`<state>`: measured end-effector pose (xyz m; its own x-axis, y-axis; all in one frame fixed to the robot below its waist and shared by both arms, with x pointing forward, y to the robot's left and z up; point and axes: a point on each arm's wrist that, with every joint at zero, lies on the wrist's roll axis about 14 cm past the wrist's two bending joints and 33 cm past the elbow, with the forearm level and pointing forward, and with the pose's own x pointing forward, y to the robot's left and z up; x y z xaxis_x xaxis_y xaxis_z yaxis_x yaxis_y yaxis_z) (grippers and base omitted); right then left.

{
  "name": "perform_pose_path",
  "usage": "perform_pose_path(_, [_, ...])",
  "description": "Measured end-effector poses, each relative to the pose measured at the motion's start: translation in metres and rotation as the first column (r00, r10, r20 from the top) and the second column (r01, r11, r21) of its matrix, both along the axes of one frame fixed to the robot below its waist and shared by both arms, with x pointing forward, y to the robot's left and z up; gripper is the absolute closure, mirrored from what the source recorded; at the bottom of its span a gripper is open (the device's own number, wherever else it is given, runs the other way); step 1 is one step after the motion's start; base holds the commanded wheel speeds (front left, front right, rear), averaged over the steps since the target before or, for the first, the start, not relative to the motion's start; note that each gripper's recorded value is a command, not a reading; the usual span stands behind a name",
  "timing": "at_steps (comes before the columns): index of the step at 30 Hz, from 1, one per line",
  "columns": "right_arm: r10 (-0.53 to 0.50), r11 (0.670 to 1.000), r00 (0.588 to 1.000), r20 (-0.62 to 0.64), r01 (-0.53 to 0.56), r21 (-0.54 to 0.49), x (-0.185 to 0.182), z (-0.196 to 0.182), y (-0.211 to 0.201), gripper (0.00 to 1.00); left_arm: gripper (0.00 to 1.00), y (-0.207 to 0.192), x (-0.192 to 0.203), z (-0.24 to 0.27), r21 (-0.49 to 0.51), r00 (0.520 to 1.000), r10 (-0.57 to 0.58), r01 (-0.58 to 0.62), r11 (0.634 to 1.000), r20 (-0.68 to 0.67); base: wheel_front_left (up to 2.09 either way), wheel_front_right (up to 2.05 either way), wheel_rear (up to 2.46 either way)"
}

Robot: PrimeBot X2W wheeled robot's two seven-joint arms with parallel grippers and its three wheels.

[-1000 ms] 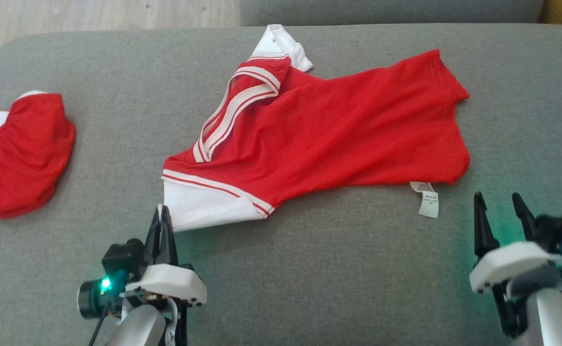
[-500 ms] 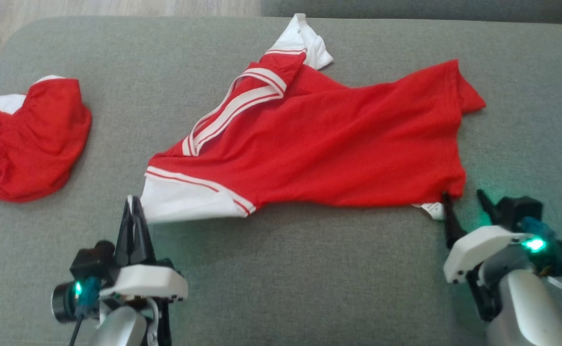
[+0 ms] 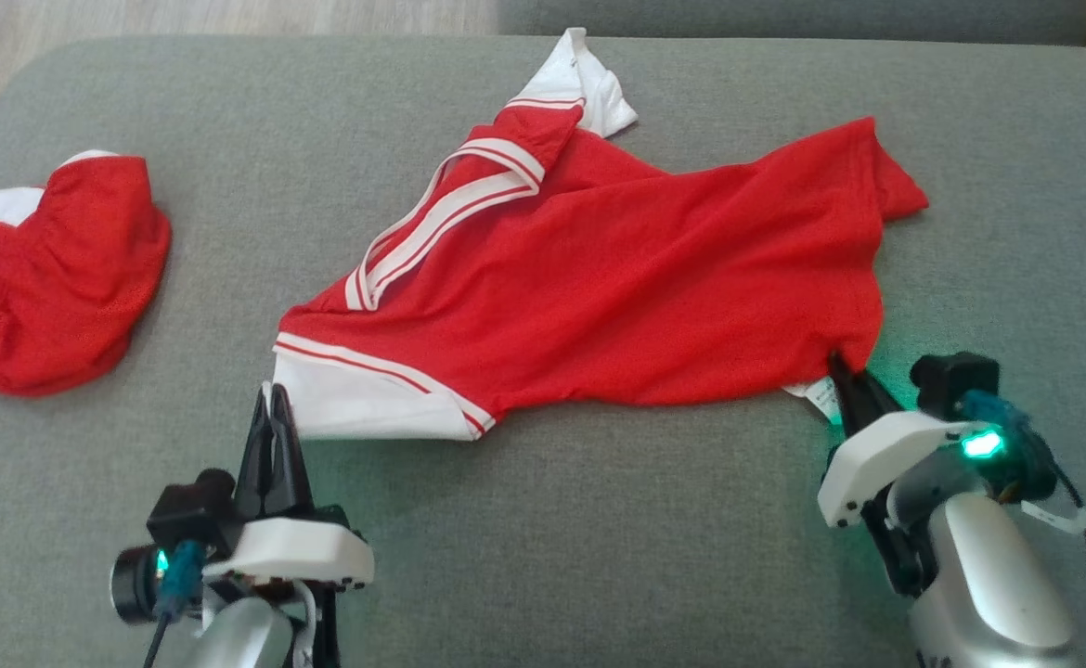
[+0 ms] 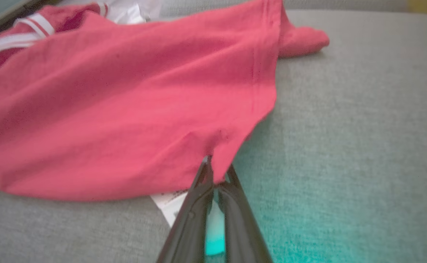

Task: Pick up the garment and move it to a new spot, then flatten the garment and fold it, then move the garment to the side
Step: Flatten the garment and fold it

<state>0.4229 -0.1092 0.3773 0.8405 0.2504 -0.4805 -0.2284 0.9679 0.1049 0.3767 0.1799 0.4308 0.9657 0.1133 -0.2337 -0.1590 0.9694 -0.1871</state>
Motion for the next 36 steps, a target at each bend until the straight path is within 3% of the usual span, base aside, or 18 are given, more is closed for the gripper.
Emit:
perform_pose_path(6, [-0.033, 0.999, 0.983, 0.183, 0.025, 0.045, 0.021, 0.049, -0.005, 1.00, 1.00, -0.006, 0.018, 0.035, 0.035, 0.992, -0.057, 0.054, 0.998, 0.115, 0.00, 0.00, 0.00])
perform_pose_path(9, [-0.049, 0.998, 0.939, 0.340, 0.033, 0.053, 0.037, 0.099, -0.015, 1.00, 1.00, -0.013, 0.036, 0.083, 0.074, 0.962, -0.107, 0.091, 0.993, 0.252, 0.00, 0.00, 0.00])
perform_pose_path(13, [-0.066, 0.998, 0.849, 0.524, 0.044, 0.055, 0.039, 0.168, -0.030, 1.00, 1.00, -0.022, 0.045, 0.145, 0.131, 0.900, -0.174, 0.132, 0.983, 0.399, 0.00, 0.00, 0.00])
perform_pose_path(18, [-0.089, 0.996, 0.699, 0.710, 0.065, 0.061, 0.017, 0.260, -0.047, 1.00, 1.00, -0.038, 0.033, 0.221, 0.209, 0.804, -0.266, 0.179, 0.961, 0.532, 0.00, 0.00, 0.00])
perform_pose_path(23, [-0.096, 0.993, 0.563, 0.821, 0.109, 0.041, -0.022, 0.332, -0.065, 1.00, 1.00, -0.057, 0.007, 0.304, 0.339, 0.662, -0.379, 0.195, 0.920, 0.647, 0.00, 0.00, 0.00])
perform_pose_path(26, [-0.098, 0.989, 0.526, 0.845, 0.147, 0.023, -0.044, 0.353, -0.076, 1.00, 1.00, -0.071, -0.012, 0.350, 0.403, 0.564, -0.440, 0.197, 0.894, 0.699, 0.00, 0.00, 0.00])
perform_pose_path(29, [-0.098, 0.982, 0.519, 0.849, 0.191, -0.003, -0.055, 0.362, -0.087, 1.00, 1.00, -0.082, -0.022, 0.377, 0.435, 0.505, -0.478, 0.210, 0.876, 0.719, 0.00, 0.00, 0.00])
perform_pose_path(31, [-0.102, 0.979, 0.536, 0.838, 0.204, -0.011, -0.055, 0.359, -0.089, 1.00, 1.00, -0.086, -0.019, 0.386, 0.452, 0.493, -0.495, 0.214, 0.866, 0.715, 0.00, 0.00, 0.00])
perform_pose_path(36, [-0.104, 0.976, 0.651, 0.752, 0.214, -0.050, -0.025, 0.325, -0.094, 1.00, 1.00, -0.091, 0.024, 0.379, 0.474, 0.545, -0.528, 0.250, 0.844, 0.652, 0.00, 0.00, 0.00])
